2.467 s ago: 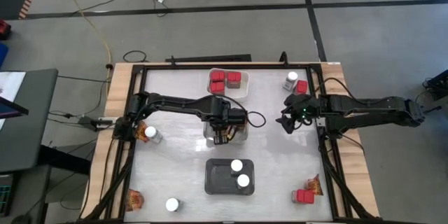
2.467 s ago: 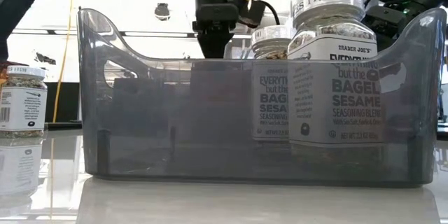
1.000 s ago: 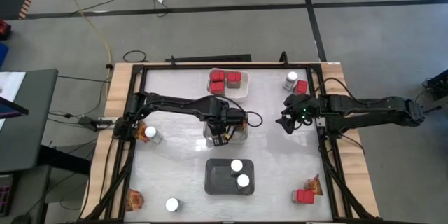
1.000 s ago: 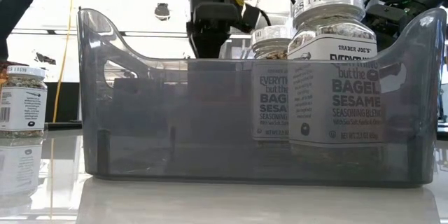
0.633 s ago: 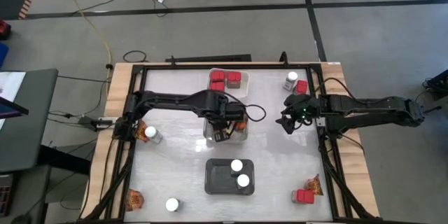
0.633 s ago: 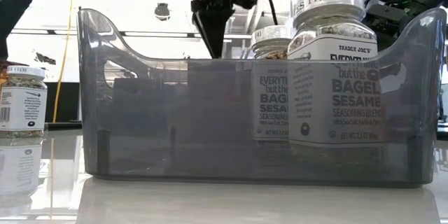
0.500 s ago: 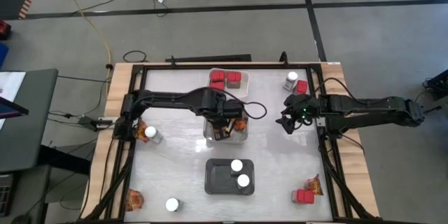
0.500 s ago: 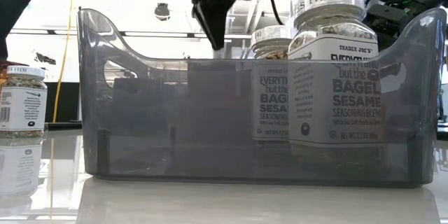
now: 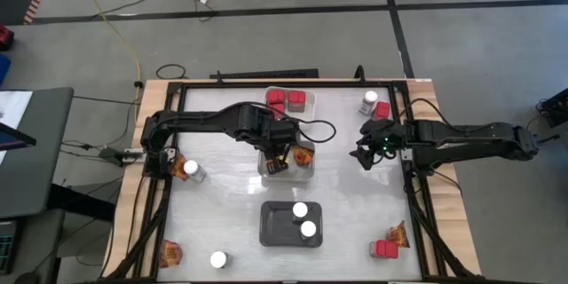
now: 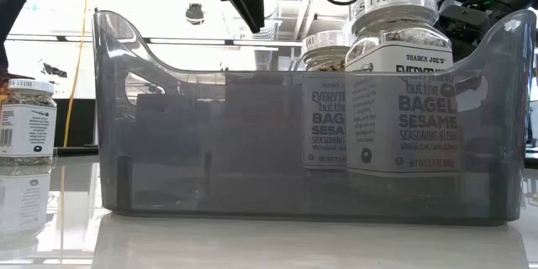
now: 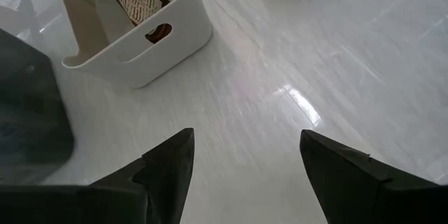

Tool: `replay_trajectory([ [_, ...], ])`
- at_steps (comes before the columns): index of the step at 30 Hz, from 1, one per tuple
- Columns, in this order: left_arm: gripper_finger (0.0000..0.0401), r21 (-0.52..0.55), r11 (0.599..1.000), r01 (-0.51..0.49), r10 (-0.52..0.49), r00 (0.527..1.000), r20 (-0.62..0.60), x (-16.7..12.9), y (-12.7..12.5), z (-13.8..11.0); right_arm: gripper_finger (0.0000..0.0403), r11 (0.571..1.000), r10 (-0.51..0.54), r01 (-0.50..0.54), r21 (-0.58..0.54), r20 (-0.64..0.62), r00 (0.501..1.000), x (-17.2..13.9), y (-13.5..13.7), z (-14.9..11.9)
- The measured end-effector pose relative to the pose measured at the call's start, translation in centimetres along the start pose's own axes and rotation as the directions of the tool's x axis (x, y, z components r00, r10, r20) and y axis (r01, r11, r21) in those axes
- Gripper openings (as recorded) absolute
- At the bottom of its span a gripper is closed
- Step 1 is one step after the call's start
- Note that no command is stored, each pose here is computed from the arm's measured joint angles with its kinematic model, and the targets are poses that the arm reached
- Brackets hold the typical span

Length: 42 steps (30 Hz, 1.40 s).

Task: Sort spices by type
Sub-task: Put the white seasoning bottle into the black bin

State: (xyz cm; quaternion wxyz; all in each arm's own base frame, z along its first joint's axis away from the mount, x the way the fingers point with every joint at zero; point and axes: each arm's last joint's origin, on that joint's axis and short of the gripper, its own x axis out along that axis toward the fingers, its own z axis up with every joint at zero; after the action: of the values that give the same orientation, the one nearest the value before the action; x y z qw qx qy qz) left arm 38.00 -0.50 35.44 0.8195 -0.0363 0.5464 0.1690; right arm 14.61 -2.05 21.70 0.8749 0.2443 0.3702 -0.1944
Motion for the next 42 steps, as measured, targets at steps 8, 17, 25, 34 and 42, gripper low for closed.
replay_trajectory([
  [8,0.0096,-0.045,0.999,0.001,-0.001,1.000,-0.010,-1.1,0.3,-0.6,0.0286,1.000,0.000,0.000,0.000,0.000,1.000,0.0,0.0,0.0],
  [17,0.0096,0.005,1.000,-0.008,0.008,0.999,-0.050,-1.9,0.2,-1.9,0.0286,1.000,0.000,0.000,0.002,0.000,1.000,0.0,0.0,0.0],
  [25,0.0096,-0.096,0.995,-0.040,0.034,0.998,-0.060,-2.1,1.6,-6.0,0.0286,1.000,0.000,0.000,0.010,0.000,1.000,0.0,0.0,0.0],
  [34,0.0096,-0.371,0.928,0.042,-0.019,0.998,0.065,-4.9,3.4,-12.5,0.0286,1.000,0.007,-0.007,0.013,0.014,1.000,0.0,0.1,0.2],
  [42,0.0096,-0.481,0.874,0.070,-0.025,0.995,0.098,-5.8,3.7,-16.8,0.0286,1.000,0.007,-0.007,0.010,0.014,1.000,0.0,0.1,0.2],
])
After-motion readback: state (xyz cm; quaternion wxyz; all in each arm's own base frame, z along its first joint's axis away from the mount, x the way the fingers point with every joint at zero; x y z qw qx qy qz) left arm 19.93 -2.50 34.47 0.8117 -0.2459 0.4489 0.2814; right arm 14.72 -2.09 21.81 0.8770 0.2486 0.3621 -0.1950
